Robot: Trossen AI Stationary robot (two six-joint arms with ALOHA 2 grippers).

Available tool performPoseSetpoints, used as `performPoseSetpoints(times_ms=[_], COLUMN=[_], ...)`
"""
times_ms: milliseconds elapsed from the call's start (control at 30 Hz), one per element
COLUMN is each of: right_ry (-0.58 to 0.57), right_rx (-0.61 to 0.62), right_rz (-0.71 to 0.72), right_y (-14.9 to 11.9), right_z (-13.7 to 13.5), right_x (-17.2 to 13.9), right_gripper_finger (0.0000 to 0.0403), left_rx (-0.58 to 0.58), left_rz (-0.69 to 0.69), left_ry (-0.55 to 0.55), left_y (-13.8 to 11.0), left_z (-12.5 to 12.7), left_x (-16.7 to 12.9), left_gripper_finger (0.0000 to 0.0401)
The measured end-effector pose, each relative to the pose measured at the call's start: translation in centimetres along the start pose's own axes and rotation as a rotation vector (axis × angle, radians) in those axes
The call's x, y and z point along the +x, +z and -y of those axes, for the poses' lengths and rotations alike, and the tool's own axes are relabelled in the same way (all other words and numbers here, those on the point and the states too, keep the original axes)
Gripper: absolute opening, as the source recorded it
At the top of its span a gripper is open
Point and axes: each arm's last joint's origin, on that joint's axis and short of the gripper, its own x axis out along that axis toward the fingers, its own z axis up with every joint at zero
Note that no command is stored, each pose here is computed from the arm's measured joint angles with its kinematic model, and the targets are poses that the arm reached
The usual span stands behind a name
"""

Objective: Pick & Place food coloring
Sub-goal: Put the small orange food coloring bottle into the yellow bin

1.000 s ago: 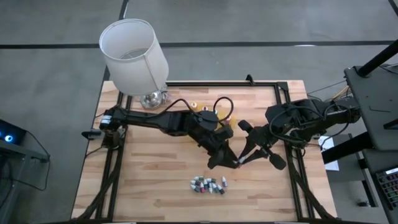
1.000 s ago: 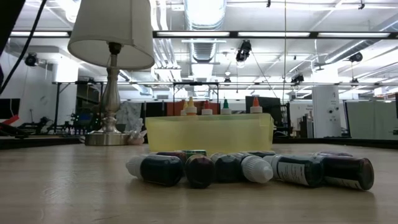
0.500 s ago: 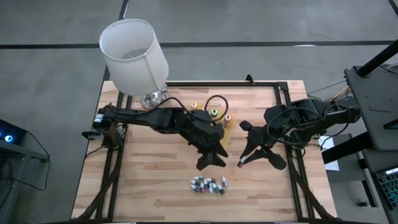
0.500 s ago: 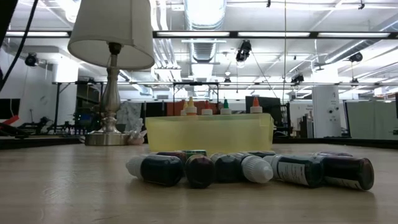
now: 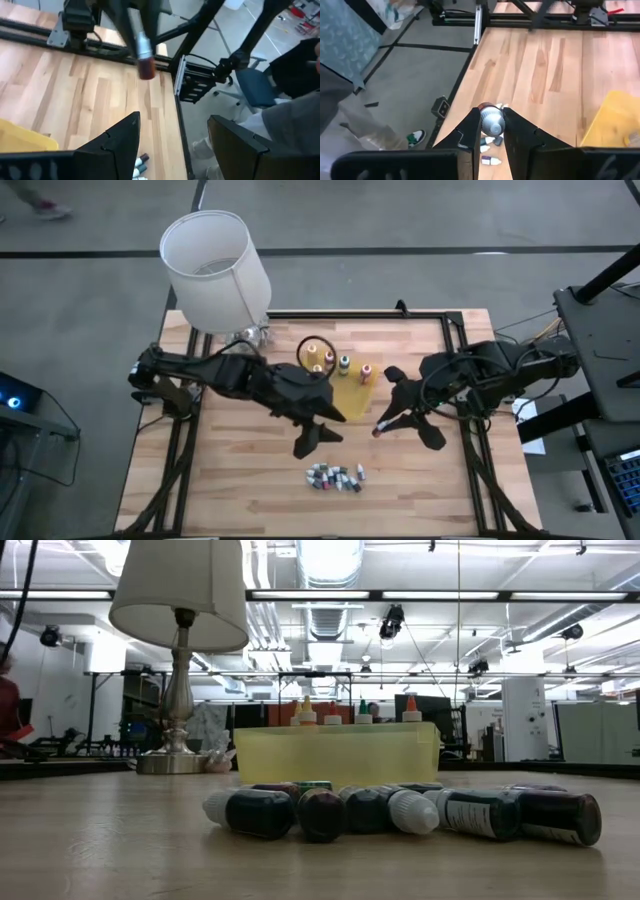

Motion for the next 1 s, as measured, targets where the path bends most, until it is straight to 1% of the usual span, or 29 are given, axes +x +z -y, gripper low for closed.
performPoseSetpoints(times_ms=[100, 200, 367, 500, 600, 700, 833, 900, 1000], right_ry=[-0.012, -0.017, -0.034, -0.063, -0.086, -0.117, -0.154, -0.177, -0.213], right_rx=[0.003, 0.018, 0.09, 0.151, 0.188, 0.236, 0.272, 0.291, 0.309], right_rz=[-0.002, -0.009, -0.021, -0.036, -0.042, -0.041, -0.044, -0.045, -0.044], right_y=[-0.4, -0.8, -1.5, -2.0, -2.2, -2.3, -2.6, -2.7, -2.8], right_z=[0.2, 0.4, 1.1, 1.9, 2.7, 3.6, 5.1, 5.8, 7.0], right_x=[0.6, 1.3, 2.1, 2.4, 2.6, 2.5, 2.4, 2.3, 2.0], right_gripper_finger=[0.0054, 0.0054, 0.0054, 0.0054, 0.0054, 0.0054, 0.0054, 0.0054, 0.0054], left_rx=[0.013, 0.023, 0.027, 0.025, 0.02, 0.004, -0.124, -0.118, -0.053], left_rz=[0.006, 0.057, 0.17, 0.223, 0.228, 0.205, 0.207, 0.211, 0.191], left_ry=[0.017, 0.021, -0.02, -0.044, -0.047, -0.038, -0.052, -0.047, -0.018], left_y=[-0.9, -1.8, -3.7, -5.5, -7.0, -8.4, -9.7, -10.2, -11.1], left_z=[0.0, -0.2, -1.1, -1.8, -2.4, -3.0, -3.6, -3.9, -4.5], left_x=[-0.4, -0.6, -1.0, -1.7, -2.2, -2.6, -2.8, -2.8, -2.9], left_gripper_finger=[0.0204, 0.0204, 0.0204, 0.0204, 0.0204, 0.0204, 0.0204, 0.0204, 0.0204])
